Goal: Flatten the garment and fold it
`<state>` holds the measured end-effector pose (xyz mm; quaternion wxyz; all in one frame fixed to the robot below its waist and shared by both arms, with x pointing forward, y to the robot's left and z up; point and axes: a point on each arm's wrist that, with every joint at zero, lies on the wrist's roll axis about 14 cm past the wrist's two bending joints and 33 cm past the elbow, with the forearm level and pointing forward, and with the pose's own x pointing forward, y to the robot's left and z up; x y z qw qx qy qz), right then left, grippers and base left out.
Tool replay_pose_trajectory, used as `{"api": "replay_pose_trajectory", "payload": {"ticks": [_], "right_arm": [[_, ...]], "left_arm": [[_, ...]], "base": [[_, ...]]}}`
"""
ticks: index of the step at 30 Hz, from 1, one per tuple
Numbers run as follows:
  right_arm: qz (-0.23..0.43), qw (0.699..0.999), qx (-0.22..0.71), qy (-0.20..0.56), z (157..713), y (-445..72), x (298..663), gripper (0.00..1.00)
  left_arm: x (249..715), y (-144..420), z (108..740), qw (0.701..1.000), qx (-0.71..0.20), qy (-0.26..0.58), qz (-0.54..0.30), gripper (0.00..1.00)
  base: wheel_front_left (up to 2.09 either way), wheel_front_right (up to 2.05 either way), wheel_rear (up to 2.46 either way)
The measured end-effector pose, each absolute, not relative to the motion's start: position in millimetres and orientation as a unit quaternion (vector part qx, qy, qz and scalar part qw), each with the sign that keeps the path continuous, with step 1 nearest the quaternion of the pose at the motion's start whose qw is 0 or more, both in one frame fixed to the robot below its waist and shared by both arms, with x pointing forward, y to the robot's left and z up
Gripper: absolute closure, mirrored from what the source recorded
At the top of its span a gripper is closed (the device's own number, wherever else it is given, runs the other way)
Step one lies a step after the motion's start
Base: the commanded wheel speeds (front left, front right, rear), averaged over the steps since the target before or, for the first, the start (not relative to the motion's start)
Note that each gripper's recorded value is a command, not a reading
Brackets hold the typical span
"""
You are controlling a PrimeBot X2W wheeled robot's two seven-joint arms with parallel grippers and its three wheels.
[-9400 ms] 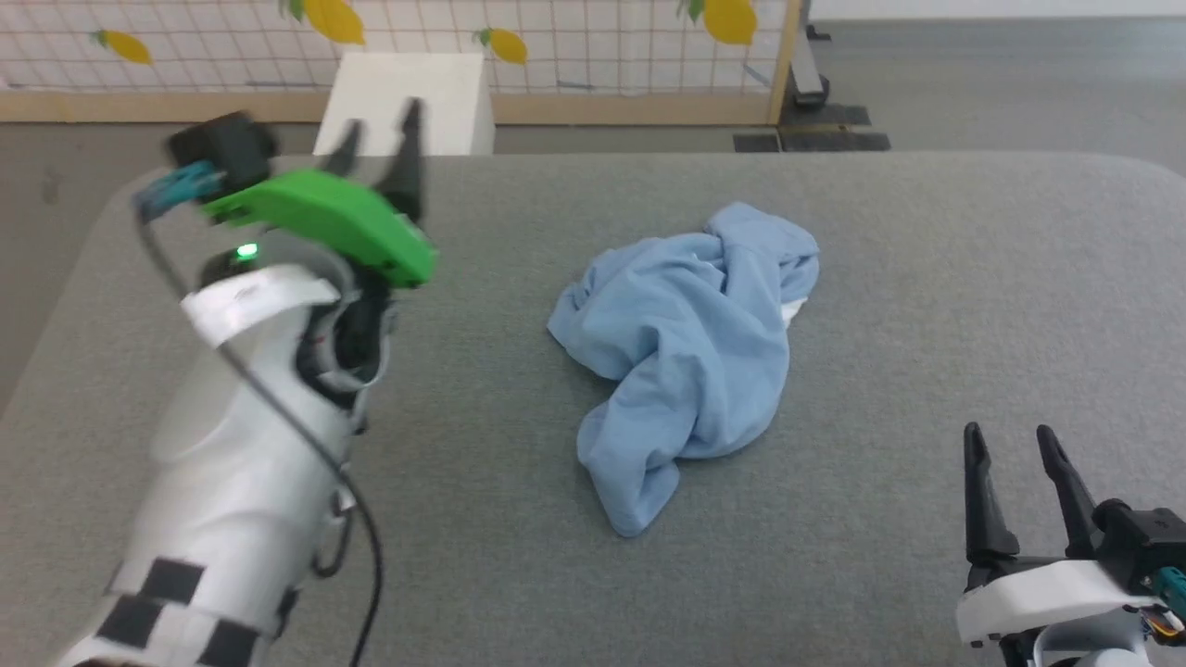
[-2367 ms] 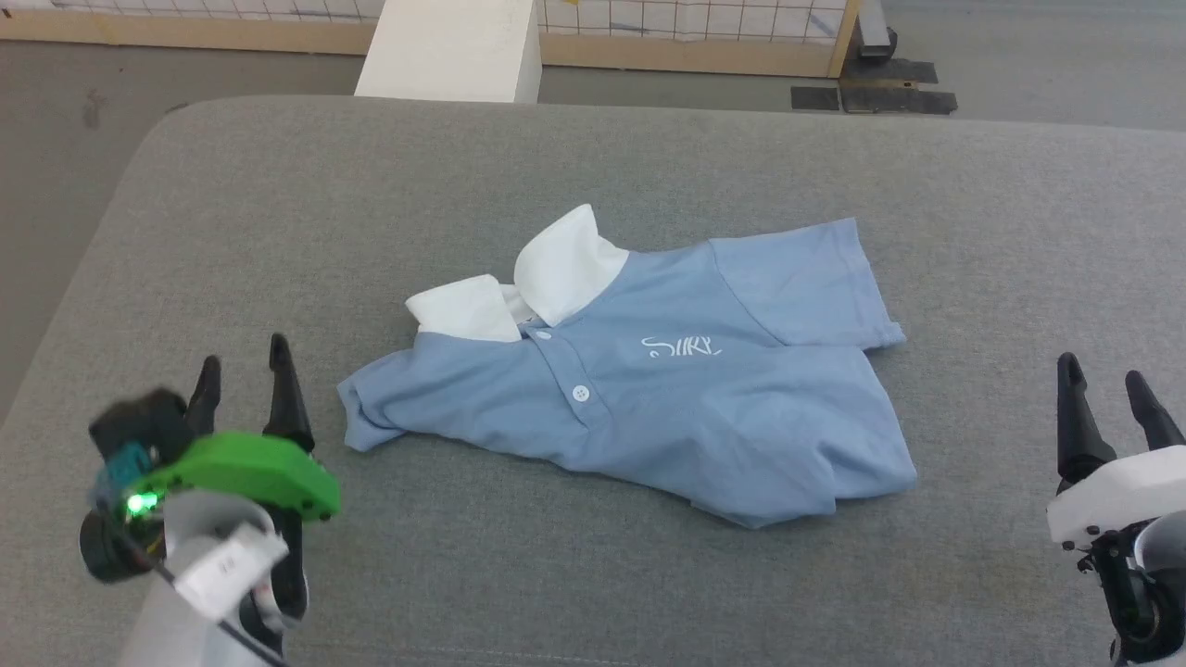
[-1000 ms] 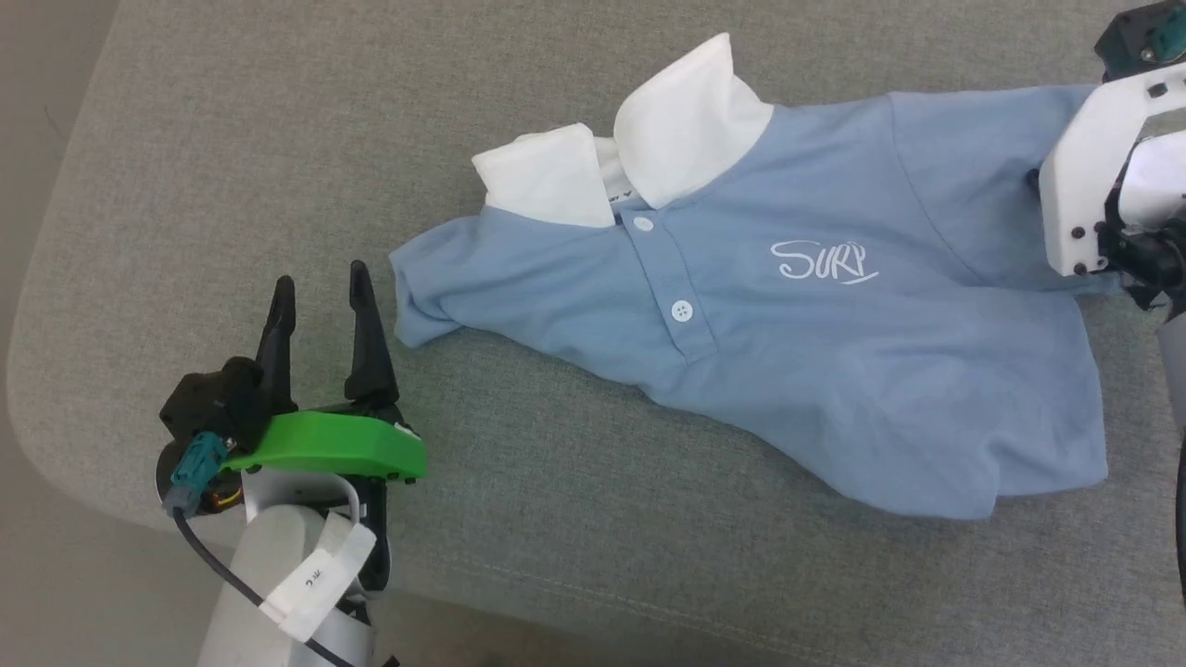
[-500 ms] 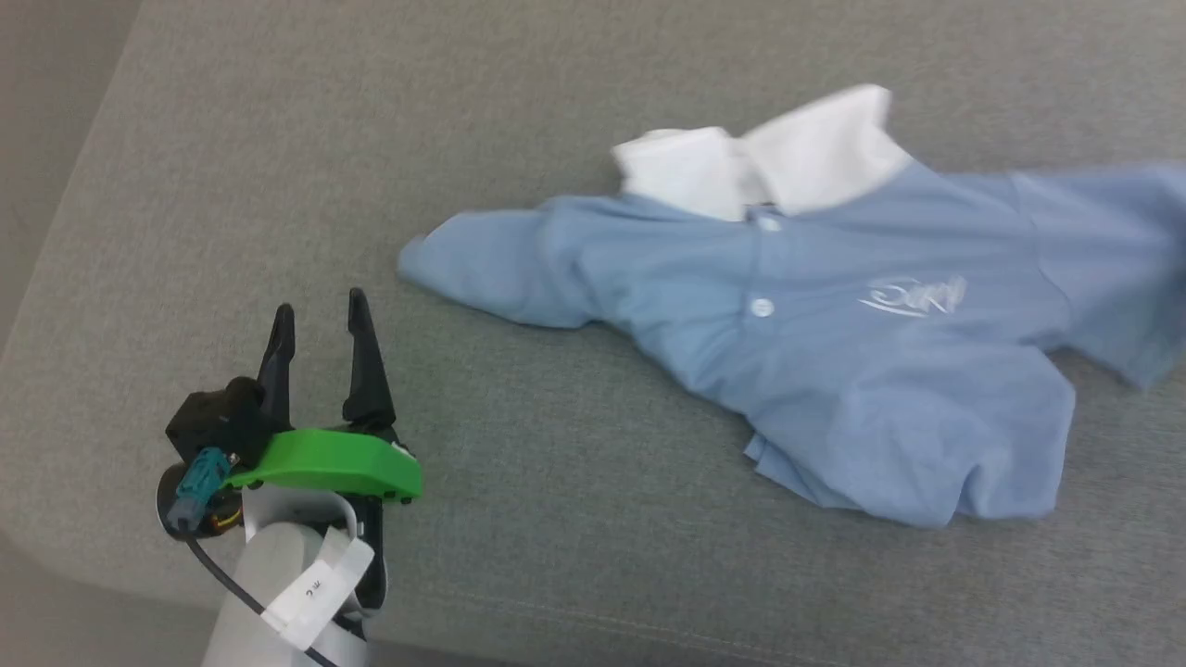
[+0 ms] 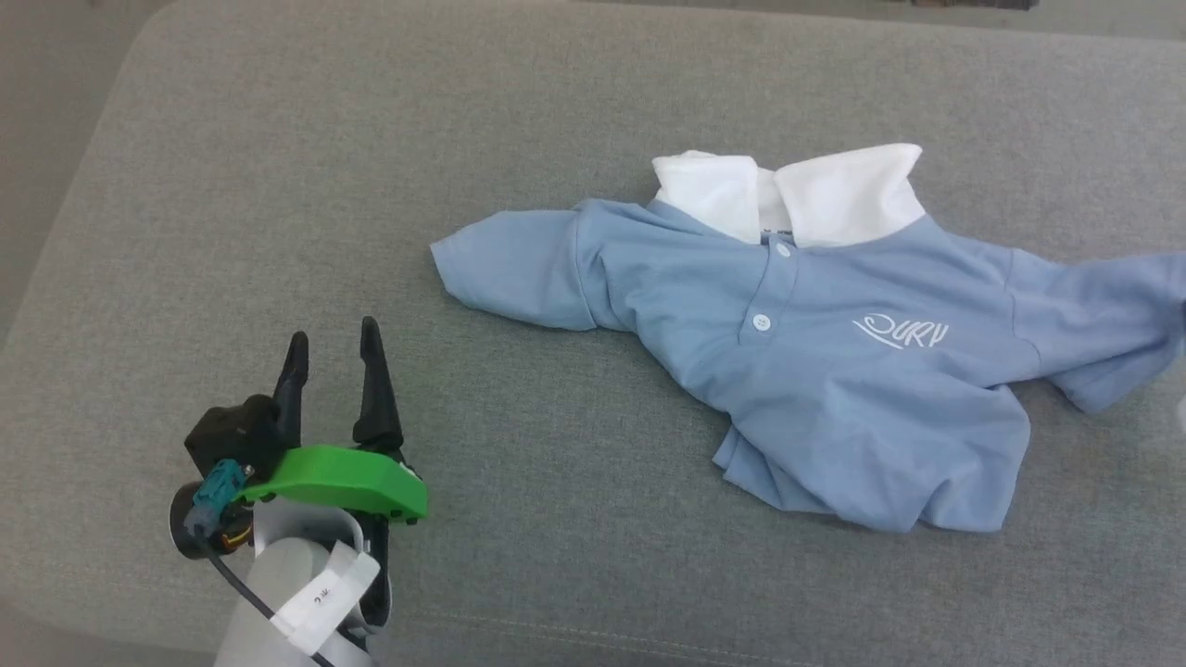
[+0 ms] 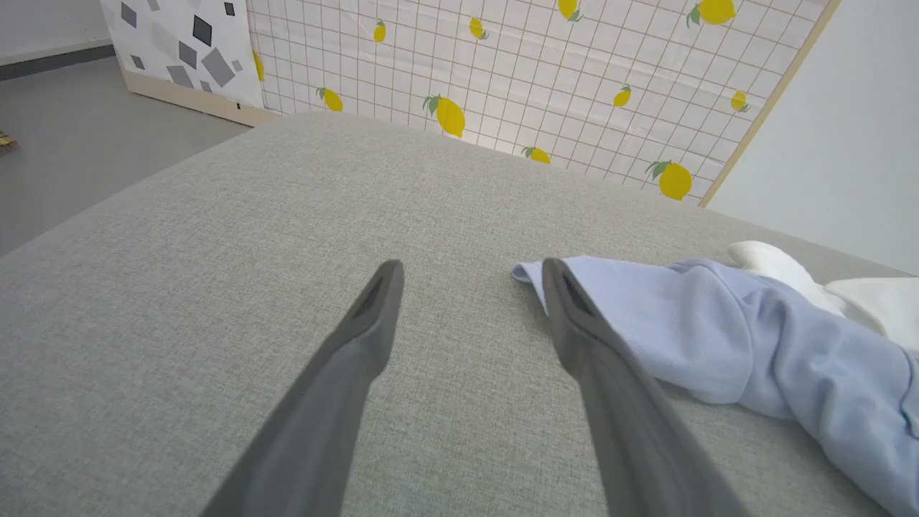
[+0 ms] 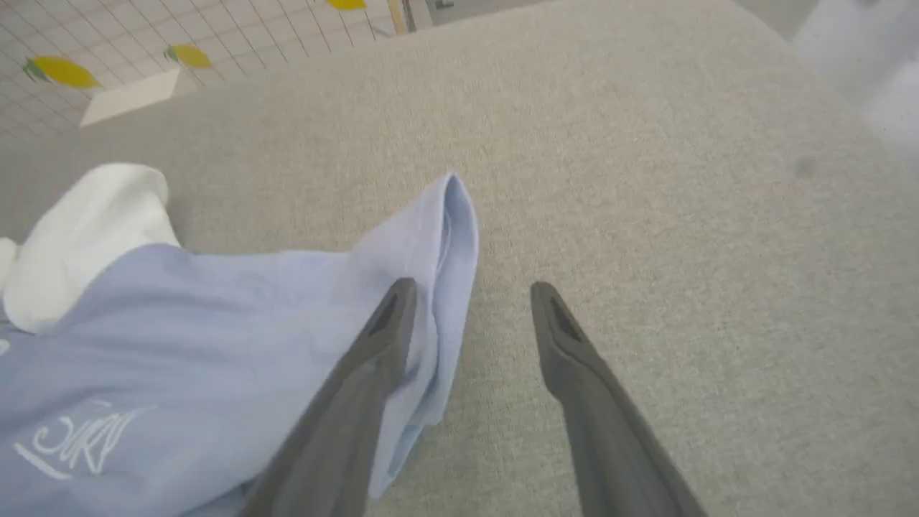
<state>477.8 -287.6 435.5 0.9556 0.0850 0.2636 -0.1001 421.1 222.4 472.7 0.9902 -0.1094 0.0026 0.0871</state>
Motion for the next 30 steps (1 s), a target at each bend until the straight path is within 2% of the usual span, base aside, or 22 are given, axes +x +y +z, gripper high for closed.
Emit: {"api": "replay_pose_trajectory", "payload": {"ticks": [2, 5, 12, 17, 20, 25, 30], "right_arm": [[-0.109, 0.969, 0.099, 0.198, 457.4, -289.8, 481.0, 0.0], [-0.106, 0.976, 0.12, 0.146, 470.3, -279.0, 472.4, 0.0], [-0.098, 0.981, 0.129, 0.108, 474.7, -265.0, 434.4, 0.0], [-0.093, 0.981, 0.138, 0.102, 476.4, -262.1, 425.0, 0.0], [-0.089, 0.981, 0.14, 0.101, 475.0, -259.5, 426.9, 0.0], [-0.079, 0.982, 0.136, 0.107, 470.4, -253.7, 437.5, 0.0], [-0.071, 0.982, 0.127, 0.117, 463.5, -248.7, 453.2, 0.0]], "left_arm": [[418.6, 223.2, 475.0, 0.99, -0.11, 0.001, 0.088, 0.0], [413.6, 224.7, 478.5, 0.99, -0.111, -0.003, 0.09, 0.0], [399.1, 224.8, 483.9, 0.988, -0.122, -0.007, 0.093, 0.0], [405.0, 214.5, 480.5, 0.988, -0.131, 0.014, 0.077, 0.0], [426.3, 206.7, 485.3, 0.99, -0.125, 0.029, 0.053, 0.0], [486.7, 198.4, 498.1, 0.992, -0.098, 0.075, 0.011, 0.0], [527.4, 189.0, 464.7, 0.972, -0.059, 0.226, -0.013, 0.0]], "base": [[0.0, 0.0, 0.0], [0.0, 0.0, 0.0], [0.0, 0.0, 0.0], [0.0, 0.0, 0.0], [0.0, 0.0, 0.0], [0.0, 0.0, 0.0], [0.0, 0.0, 0.0]]}}
